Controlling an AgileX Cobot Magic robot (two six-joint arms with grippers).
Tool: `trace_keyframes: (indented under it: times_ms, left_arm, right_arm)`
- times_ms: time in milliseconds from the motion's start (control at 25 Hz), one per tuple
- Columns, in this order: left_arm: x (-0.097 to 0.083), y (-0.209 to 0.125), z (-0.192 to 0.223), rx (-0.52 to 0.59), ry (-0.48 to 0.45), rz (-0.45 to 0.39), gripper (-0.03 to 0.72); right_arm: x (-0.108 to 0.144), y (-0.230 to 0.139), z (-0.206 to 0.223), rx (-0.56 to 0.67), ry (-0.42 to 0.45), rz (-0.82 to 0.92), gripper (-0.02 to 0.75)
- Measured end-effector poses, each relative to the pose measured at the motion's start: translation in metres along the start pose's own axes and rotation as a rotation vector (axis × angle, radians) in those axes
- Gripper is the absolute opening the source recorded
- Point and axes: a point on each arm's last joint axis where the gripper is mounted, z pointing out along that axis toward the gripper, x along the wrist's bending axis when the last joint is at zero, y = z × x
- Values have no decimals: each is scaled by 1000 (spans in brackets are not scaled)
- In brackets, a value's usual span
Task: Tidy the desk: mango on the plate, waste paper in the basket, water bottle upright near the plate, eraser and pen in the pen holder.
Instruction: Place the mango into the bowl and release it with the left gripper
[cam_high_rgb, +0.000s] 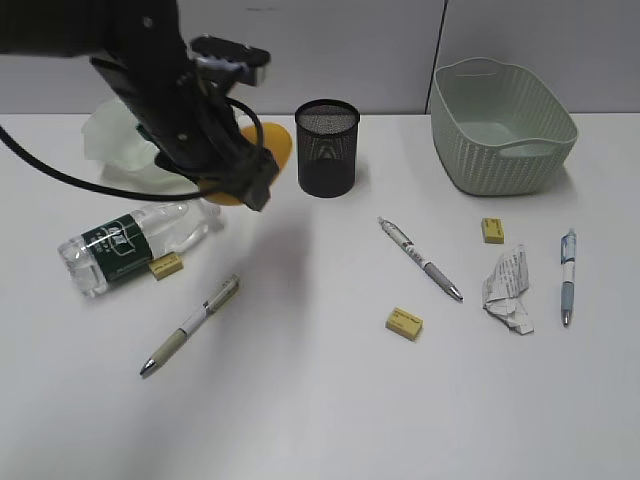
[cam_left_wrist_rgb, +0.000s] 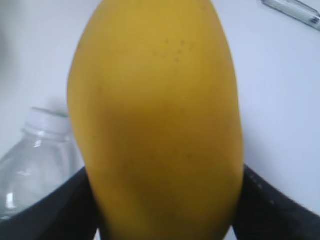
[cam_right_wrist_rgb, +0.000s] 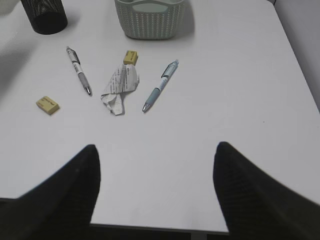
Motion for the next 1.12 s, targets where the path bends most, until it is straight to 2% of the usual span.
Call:
trace_keyframes:
  times_ms: [280,440,720,1120]
  left_arm:
    - [90,2,-39,-106,112,-185,544]
    - [123,1,-43,-183,159,-250,544]
    - [147,11,-22,-341,197,-283,544]
    - [159,8,52,-424,209,-289,544]
  right_arm:
    - [0,0,0,0,0,0,558]
    - [0,0,0,0,0,0,558]
    - [0,0,0,0,0,0,558]
    - [0,0,0,0,0,0,558]
